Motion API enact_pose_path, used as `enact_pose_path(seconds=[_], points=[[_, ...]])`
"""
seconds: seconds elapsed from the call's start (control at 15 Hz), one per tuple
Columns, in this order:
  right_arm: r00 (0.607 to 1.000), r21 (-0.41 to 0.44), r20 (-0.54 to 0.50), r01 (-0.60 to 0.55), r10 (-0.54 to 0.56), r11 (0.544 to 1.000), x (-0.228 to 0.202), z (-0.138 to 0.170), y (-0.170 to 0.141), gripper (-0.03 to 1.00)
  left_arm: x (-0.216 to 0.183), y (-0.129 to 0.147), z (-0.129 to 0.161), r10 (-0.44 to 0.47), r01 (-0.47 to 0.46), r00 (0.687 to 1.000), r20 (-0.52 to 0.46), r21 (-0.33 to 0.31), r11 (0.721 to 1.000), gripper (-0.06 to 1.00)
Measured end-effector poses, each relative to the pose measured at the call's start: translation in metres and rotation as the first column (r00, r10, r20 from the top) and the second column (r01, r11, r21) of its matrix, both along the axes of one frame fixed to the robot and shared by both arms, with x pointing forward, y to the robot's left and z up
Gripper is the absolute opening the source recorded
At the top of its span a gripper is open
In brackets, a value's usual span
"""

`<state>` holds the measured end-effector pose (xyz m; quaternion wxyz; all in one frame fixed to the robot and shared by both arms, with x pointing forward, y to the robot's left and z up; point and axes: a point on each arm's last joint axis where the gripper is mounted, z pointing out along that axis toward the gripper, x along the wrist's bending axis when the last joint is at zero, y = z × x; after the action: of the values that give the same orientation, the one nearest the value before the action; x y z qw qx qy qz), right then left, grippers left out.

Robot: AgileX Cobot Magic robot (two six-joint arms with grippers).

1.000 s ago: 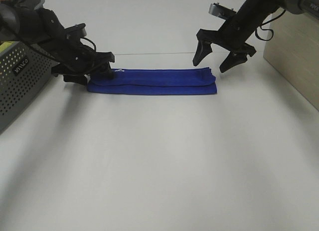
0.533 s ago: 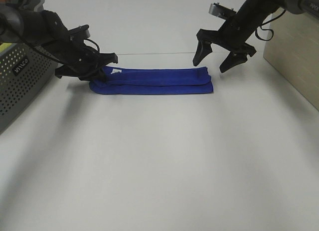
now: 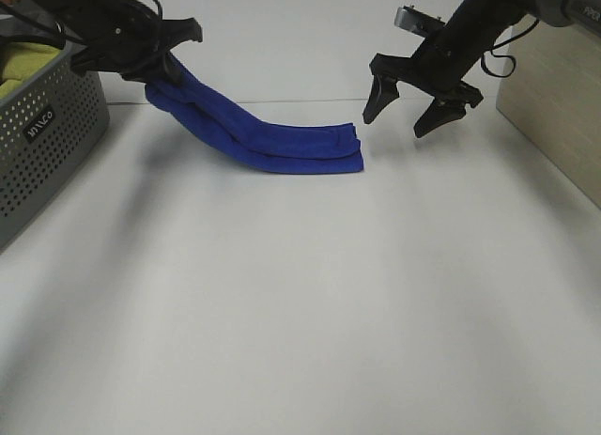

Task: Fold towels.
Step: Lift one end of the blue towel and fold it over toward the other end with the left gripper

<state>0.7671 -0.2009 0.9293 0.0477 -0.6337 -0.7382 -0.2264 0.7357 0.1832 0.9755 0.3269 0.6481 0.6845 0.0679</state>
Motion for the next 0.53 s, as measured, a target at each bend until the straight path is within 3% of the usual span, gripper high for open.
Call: enact_pose_path(seconds=[0.2, 0.4, 0.53], points=[[1.0, 0.003, 0.0, 0.0, 0.0, 1.0, 0.0, 0.0, 0.0, 0.82, -0.006, -0.046, 0.009, -0.029, 0.029, 1.0, 0.003, -0.112, 0.993, 0.08], [1.0, 0.006, -0.001, 0.001, -0.001, 1.0, 0.0, 0.0, 0.0, 0.82, -0.011, -0.09, -0.01, -0.023, 0.024, 1.0, 0.007, -0.176, 0.984, 0.08], [1.0, 0.012, -0.001, 0.001, -0.001, 1.0, 0.0, 0.0, 0.001, 0.82, -0.011, -0.109, -0.021, 0.022, -0.016, 0.999, 0.025, -0.231, 0.973, 0.14]])
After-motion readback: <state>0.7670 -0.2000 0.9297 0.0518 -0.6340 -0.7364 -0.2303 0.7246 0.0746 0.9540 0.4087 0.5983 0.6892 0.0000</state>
